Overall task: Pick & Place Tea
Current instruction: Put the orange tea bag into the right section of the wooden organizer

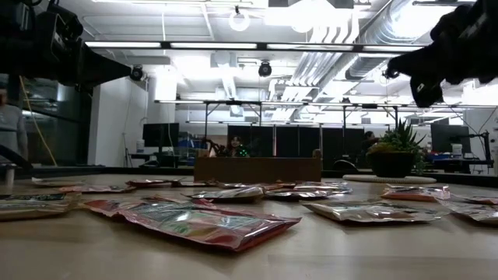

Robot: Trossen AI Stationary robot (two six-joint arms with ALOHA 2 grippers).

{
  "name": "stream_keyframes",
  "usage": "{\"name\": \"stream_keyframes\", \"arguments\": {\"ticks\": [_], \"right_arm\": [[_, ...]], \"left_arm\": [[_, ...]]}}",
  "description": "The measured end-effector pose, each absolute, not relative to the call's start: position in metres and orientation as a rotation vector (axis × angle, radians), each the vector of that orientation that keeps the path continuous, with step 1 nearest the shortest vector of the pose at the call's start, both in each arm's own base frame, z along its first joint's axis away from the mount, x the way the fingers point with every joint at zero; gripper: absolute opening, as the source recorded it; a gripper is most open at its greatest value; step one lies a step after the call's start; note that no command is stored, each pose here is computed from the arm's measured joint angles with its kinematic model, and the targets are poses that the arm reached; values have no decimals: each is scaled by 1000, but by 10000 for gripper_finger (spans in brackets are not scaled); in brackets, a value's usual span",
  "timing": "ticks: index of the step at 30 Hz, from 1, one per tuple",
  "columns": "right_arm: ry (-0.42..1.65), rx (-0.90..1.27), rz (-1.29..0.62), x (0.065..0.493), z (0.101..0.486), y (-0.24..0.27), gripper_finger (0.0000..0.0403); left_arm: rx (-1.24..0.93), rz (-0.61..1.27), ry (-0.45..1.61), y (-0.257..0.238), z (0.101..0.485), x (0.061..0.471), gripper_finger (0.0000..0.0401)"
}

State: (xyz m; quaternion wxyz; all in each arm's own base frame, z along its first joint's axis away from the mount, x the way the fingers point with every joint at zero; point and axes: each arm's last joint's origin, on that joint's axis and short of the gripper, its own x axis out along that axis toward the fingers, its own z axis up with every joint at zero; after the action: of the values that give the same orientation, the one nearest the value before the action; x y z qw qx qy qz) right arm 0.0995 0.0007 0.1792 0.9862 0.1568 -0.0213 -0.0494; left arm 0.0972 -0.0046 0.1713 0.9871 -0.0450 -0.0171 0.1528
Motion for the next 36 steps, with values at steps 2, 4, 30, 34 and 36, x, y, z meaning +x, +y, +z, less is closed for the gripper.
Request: {"name": "stream_keyframes", "arguments": {"ticks": [2,4,30,34,36], "right_arm": [[-20,315,-115,97,193,0,12],[37,307,-151,94,209,-1,12],[779,1142,-468,138,190,8,174],[758,1254,-385,141,166,10,235],[761,1296,-365,140,153,11,256]], "left_arm": [[-91,307,-35,-5,171,97,0],[-90,307,-34,-5,171,97,0],[-91,307,-35,-5,171,97,0],[-91,307,-35,-5,171,97,0],[-91,307,-35,-5,171,97,0]]}}
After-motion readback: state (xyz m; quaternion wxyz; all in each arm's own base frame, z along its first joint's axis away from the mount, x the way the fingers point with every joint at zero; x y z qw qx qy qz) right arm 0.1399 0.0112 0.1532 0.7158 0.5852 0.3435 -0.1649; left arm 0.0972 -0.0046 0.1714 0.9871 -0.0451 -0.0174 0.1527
